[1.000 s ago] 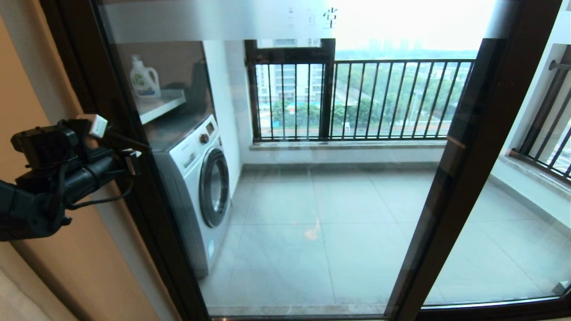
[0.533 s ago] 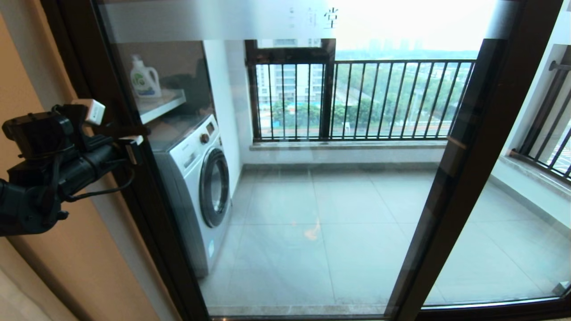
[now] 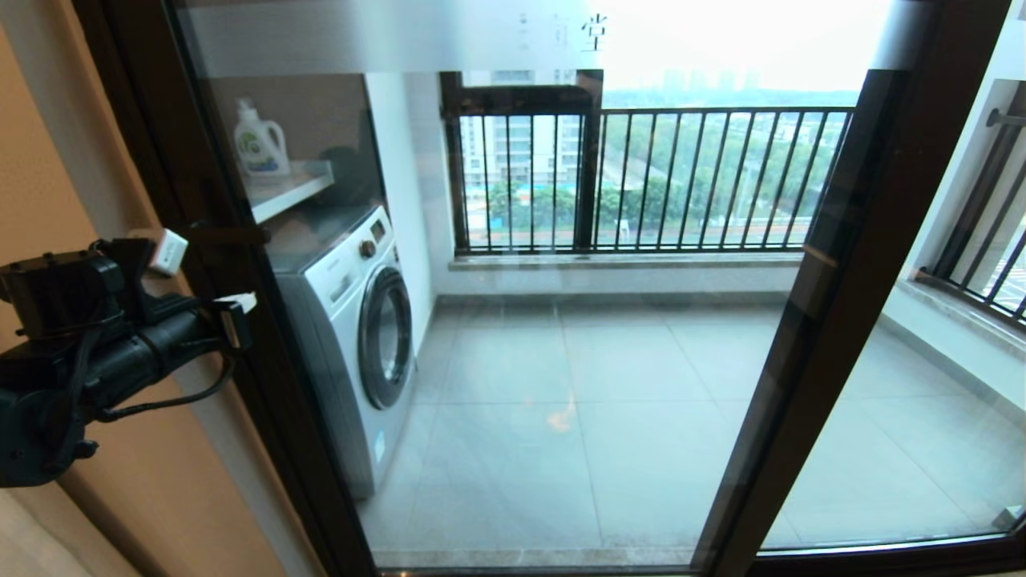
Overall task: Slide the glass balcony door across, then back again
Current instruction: Close the slid door, then open the slid door
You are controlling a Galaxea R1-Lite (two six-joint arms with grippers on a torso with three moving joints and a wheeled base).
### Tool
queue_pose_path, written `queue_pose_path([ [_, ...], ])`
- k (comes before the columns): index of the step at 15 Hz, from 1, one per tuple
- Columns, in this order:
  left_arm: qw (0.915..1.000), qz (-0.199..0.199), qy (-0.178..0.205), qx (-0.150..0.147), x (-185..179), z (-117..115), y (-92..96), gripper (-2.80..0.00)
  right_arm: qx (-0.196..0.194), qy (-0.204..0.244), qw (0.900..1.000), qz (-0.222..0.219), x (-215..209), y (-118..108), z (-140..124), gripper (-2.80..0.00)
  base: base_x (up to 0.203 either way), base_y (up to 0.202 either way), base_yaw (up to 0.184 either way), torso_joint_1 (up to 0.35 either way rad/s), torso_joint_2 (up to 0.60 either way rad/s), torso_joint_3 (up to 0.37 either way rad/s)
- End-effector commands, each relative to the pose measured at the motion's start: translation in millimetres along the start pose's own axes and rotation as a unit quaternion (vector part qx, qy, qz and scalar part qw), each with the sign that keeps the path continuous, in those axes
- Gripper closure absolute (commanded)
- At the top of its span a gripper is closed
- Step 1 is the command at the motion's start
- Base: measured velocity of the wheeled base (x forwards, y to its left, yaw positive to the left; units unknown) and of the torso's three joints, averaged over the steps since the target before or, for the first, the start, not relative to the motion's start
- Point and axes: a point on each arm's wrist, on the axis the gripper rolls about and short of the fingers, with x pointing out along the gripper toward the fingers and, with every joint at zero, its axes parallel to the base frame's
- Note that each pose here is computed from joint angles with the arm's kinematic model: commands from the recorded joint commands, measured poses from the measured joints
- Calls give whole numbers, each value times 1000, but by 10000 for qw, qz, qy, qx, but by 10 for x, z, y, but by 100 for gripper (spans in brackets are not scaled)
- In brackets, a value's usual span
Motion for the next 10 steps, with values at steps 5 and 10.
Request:
queue_pose_path([
  [5, 9950, 468, -875, 128, -577, 447, 153, 0, -2, 50, 10000, 5, 7, 1, -25, 0, 0, 0, 0, 0, 0, 0],
  [10, 9899, 266, -1364, 279, -673, 843, 23, 0, -2, 50, 10000, 5, 7, 1, -25, 0, 0, 0, 0, 0, 0, 0],
])
